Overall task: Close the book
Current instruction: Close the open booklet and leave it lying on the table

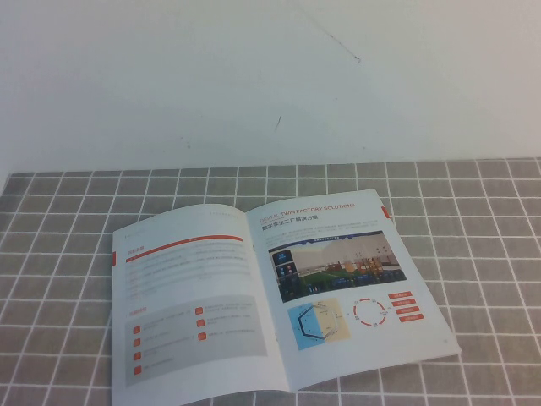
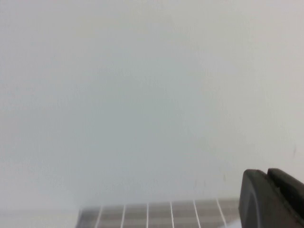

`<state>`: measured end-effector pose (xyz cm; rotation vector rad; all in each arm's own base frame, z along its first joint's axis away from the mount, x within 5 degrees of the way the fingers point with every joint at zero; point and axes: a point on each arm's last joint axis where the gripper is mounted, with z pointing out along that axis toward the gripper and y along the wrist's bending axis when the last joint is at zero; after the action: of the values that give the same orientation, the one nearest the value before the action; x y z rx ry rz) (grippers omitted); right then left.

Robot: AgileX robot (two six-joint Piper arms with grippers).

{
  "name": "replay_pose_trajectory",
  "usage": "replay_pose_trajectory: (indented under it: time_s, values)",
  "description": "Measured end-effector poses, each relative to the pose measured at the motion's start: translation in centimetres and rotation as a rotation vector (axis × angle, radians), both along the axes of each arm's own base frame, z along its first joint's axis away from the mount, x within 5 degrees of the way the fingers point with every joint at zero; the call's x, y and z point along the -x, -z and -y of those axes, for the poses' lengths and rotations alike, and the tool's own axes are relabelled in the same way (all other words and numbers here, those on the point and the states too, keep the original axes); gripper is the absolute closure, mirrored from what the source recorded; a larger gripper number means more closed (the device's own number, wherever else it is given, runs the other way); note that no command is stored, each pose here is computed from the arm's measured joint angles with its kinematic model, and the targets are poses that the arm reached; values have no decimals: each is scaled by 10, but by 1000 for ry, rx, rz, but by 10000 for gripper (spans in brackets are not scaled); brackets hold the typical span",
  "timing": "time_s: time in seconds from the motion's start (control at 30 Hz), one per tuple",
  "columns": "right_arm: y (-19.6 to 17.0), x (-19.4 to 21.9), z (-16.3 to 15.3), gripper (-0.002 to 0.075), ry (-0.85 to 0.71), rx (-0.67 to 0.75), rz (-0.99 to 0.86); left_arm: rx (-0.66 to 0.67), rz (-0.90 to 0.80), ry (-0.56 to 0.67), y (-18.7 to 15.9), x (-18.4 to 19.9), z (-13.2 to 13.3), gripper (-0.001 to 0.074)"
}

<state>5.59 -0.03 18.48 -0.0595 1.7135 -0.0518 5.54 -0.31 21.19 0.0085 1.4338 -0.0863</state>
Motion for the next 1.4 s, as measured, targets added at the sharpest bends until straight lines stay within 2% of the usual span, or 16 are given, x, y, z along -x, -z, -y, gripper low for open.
replay_pose_trajectory:
  time_s: [0.27, 0.43, 0.7, 0.9, 1.0, 1.13, 1.4]
  values:
    - [-35, 2, -1, 729, -10, 87, 386, 28, 400, -35, -34, 12, -4, 738]
    - [-52, 8, 1, 729, -17, -152, 581, 35, 522, -46, -43, 18, -5, 738]
    - [-56, 10, 7, 729, 44, -224, 639, 116, 553, -65, -46, 20, -10, 738]
    - [-59, 8, 4, 729, 28, -166, 509, 120, 503, -65, -42, 17, -9, 738]
    - [-77, 12, 2, 729, 10, -79, 464, 91, 395, -43, -45, 14, -6, 738]
    - [-104, 15, -2, 729, -20, -29, 393, 65, 303, -14, -67, 18, -3, 738]
    - [-146, -20, -10, 729, -102, -46, -10, 10, 135, 4, -102, 8, 0, 738]
